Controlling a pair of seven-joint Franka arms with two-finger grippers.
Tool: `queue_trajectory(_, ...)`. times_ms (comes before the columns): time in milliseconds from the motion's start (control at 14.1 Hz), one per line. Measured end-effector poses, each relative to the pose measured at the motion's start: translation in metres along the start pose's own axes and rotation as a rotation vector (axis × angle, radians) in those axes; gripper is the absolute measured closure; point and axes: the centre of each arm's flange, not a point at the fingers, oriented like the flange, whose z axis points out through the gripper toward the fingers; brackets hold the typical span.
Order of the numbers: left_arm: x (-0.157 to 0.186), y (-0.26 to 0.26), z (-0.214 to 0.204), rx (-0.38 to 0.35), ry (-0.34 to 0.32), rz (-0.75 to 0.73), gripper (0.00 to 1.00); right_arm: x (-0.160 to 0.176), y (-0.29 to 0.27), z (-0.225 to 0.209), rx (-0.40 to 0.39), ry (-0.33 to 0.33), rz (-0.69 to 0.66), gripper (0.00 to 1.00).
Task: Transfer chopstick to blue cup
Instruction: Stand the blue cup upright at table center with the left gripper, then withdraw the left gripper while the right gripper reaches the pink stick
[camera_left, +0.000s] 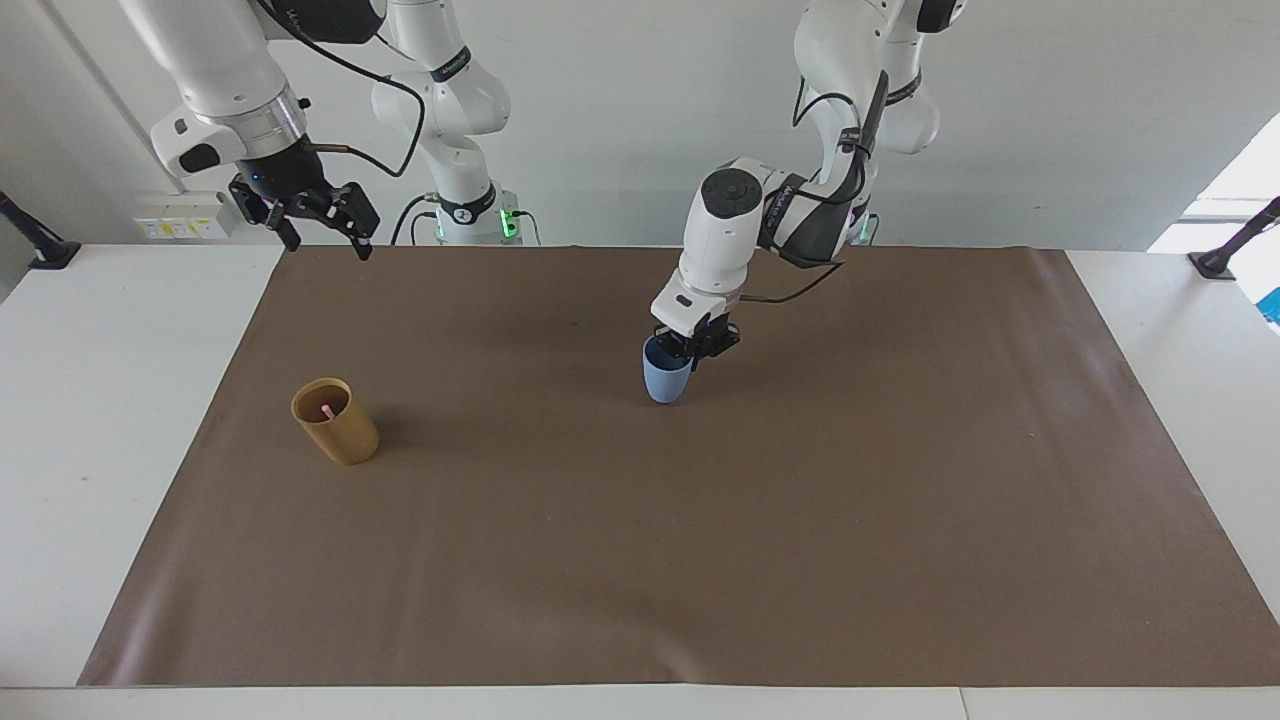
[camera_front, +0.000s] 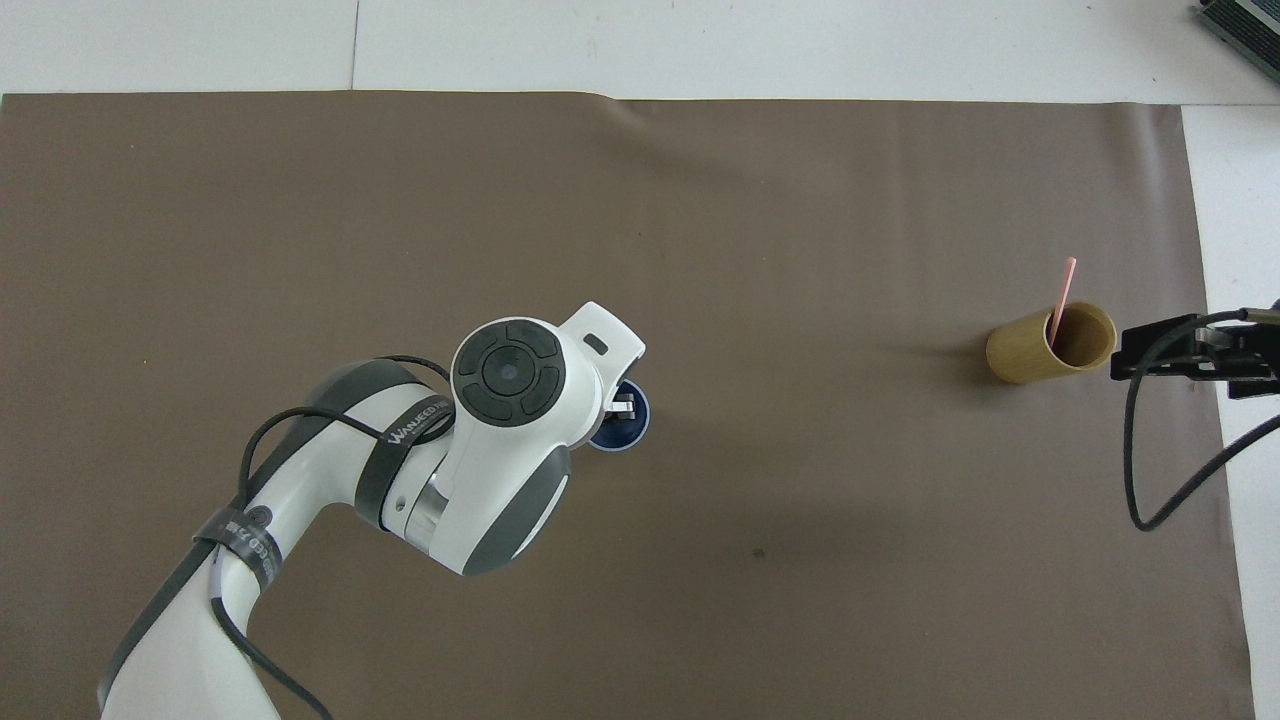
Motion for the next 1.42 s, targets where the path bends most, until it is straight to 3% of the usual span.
queue_trajectory(213,-0.009,0.007,0.01,0.01,-0.013,0.018,0.95,0.0,0.0,0.0,0.0,0.0,0.0,0.0)
queue_trajectory(285,-0.01,0.009,0.012,0.012,-0.016,0.021,0.88,0.0,0.0,0.0,0.0,0.0,0.0,0.0)
queue_trajectory(640,0.011,-0.014,-0.017,-0.016,0.034,0.004,0.31,0.001,0.008,0.0,0.002,0.002,0.016,0.0)
queue_trajectory(782,0.018,-0.026,-0.046,-0.039,0.065,0.003,0.07,0.006,0.008,-0.003,0.007,0.041,0.017,0.0)
queue_trajectory(854,0.021,-0.038,-0.062,-0.041,0.07,0.014,0.0,0.009,0.007,-0.004,0.011,0.074,0.014,0.0)
queue_trajectory(1067,0.045,-0.107,-0.115,-0.05,0.105,0.019,0.0,0.019,0.007,0.006,0.009,0.11,-0.116,0.0)
queue_trajectory(1209,0.062,-0.169,-0.141,-0.04,0.121,0.063,0.0,0.029,0.016,0.02,-0.001,0.13,-0.312,0.0)
queue_trajectory(1423,0.081,-0.255,-0.164,-0.018,0.13,0.141,0.0,0.049,0.035,0.048,-0.027,0.231,-0.581,0.0)
